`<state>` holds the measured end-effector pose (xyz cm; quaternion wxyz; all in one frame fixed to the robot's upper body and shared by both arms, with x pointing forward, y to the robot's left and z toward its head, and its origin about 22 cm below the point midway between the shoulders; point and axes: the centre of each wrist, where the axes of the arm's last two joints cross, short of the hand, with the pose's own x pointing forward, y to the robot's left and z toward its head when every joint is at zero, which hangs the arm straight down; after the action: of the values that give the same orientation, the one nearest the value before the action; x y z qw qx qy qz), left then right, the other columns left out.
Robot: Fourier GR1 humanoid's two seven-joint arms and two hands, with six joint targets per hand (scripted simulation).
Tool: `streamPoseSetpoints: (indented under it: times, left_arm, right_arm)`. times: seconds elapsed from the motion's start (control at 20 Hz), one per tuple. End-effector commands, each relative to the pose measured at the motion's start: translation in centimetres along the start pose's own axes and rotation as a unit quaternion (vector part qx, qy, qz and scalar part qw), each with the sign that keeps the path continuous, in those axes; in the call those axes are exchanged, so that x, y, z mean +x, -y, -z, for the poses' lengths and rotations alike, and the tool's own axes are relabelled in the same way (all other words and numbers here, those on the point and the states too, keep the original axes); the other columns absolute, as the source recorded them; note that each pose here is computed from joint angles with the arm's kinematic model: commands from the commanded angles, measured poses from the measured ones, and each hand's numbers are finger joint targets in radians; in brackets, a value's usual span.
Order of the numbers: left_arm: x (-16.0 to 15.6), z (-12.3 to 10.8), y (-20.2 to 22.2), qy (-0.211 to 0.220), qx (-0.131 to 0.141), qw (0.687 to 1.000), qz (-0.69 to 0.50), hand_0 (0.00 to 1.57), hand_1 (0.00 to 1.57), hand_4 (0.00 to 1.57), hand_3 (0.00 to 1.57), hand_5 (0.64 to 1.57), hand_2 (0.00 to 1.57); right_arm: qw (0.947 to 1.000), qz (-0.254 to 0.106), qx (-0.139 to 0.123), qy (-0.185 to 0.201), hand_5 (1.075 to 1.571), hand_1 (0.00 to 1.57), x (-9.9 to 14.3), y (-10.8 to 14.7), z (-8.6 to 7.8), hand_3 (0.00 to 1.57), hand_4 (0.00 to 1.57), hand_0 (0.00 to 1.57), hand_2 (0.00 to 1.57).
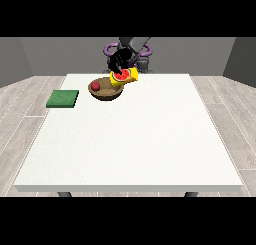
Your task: Pick the cup and pour the ball into the bowl, then pick the bowl and place it on the pad
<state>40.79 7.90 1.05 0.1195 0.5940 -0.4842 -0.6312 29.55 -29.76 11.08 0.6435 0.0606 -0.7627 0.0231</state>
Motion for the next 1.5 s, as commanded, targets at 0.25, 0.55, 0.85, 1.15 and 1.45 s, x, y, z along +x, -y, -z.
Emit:
streamPoseSetpoints:
  times: [0.25, 0.55, 0.85, 1.15, 1.45]
  left_arm:
    - [-7.3, -2.3, 3.7, -0.208, 0.019, 0.940, -0.268, 1.11, 1.11, 0.95, 1.48, 1.548, 1.47]
    - [-8.8, -8.5, 8.4, -0.307, 0.069, 0.862, -0.398, 1.21, 1.21, 0.93, 1.57, 1.571, 1.57]
    - [-9.0, -13.8, 10.5, -0.337, 0.141, 0.792, -0.489, 1.55, 1.55, 1.42, 1.57, 1.505, 1.57]
    - [-6.5, -9.3, 6.1, -0.328, 0.187, 0.556, -0.740, 1.37, 1.37, 0.86, 1.57, 1.564, 1.57]
    - [-13.6, -12.7, 8.6, -0.246, 0.298, 0.427, -0.817, 0.17, 0.17, 0.20, 0.00, 1.566, 0.00]
  right_arm:
    - [0.9993, -0.009, -0.006, -0.036, 1.564, 0.00, -1.4, 1.4, -3.7, 0.00, 0.38, 0.00, 0.00]
    - [0.9999, 0.001, 0.001, 0.011, 1.565, 0.00, 0.0, 0.5, -4.2, 0.00, 0.40, 0.00, 0.00]
    - [0.9989, 0.004, 0.004, 0.046, 1.566, 0.00, 1.2, -1.2, -5.1, 0.00, 0.41, 0.00, 0.00]
    - [0.9995, 0.011, -0.009, 0.028, 1.566, 0.00, 0.5, -1.6, -4.7, 0.00, 0.46, 0.00, 0.00]
    - [0.9986, 0.002, -0.021, 0.048, 1.563, 0.00, 0.9, -4.0, -5.0, 0.00, 0.51, 0.00, 0.00]
